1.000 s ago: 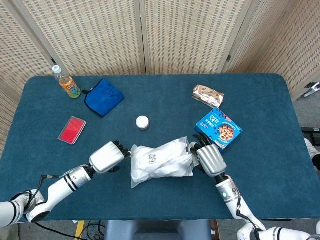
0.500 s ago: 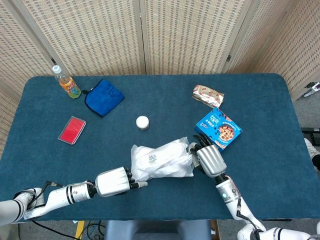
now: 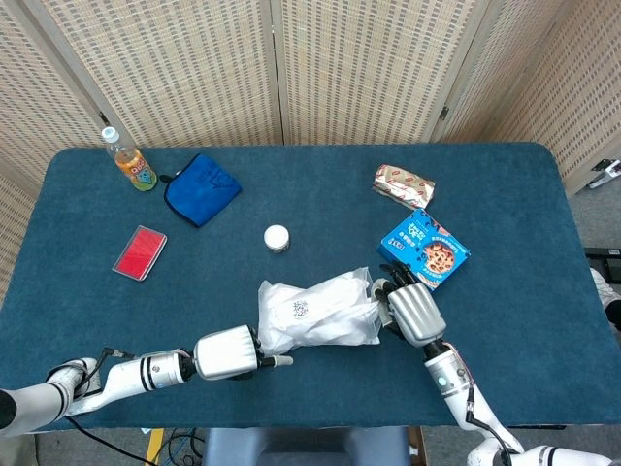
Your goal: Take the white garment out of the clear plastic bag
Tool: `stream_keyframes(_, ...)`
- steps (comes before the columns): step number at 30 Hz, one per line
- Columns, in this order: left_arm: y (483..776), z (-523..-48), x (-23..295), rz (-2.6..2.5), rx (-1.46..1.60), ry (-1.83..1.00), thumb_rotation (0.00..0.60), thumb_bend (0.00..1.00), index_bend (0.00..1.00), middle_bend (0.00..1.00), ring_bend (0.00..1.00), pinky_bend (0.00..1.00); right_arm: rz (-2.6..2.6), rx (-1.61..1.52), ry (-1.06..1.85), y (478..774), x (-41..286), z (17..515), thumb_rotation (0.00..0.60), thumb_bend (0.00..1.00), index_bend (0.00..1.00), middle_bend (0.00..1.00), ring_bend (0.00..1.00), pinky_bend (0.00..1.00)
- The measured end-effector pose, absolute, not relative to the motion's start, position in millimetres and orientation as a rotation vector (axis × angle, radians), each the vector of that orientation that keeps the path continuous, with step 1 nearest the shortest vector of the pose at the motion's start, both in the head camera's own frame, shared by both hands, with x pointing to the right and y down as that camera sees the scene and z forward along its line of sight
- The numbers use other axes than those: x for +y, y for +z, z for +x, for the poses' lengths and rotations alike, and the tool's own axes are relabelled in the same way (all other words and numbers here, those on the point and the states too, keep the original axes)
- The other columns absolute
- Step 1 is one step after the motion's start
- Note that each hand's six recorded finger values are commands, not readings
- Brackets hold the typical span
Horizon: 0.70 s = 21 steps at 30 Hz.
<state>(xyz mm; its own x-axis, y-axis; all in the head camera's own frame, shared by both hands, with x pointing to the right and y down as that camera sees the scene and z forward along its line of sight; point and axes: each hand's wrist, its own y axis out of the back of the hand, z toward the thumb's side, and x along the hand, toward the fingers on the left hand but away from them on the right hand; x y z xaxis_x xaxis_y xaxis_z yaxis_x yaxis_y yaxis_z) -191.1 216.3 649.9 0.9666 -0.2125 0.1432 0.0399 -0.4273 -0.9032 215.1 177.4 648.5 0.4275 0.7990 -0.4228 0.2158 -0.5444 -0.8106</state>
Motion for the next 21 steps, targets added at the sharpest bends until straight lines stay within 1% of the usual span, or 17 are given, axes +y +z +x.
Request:
stream_keyframes(8, 669.8, -187.4, 219.8, -1.974, 0.125, -0.259, 0.600, 0.21, 0.28, 0.86, 0.86, 0.85, -2.019, -0.866, 1.098, 647.5, 178.2, 216.5, 0.600, 0.69, 0.86, 0.43, 0.14, 0.11)
stream_keyframes(21, 691.1, -193.7, 209.7, -1.860, 0.008, -0.311, 0.600, 0.21, 0.29, 0.86, 0.86, 0.85, -2.021, -0.862, 1.107, 649.8, 178.4, 216.7, 0.600, 0.69, 0.86, 0.43, 0.14, 0.11)
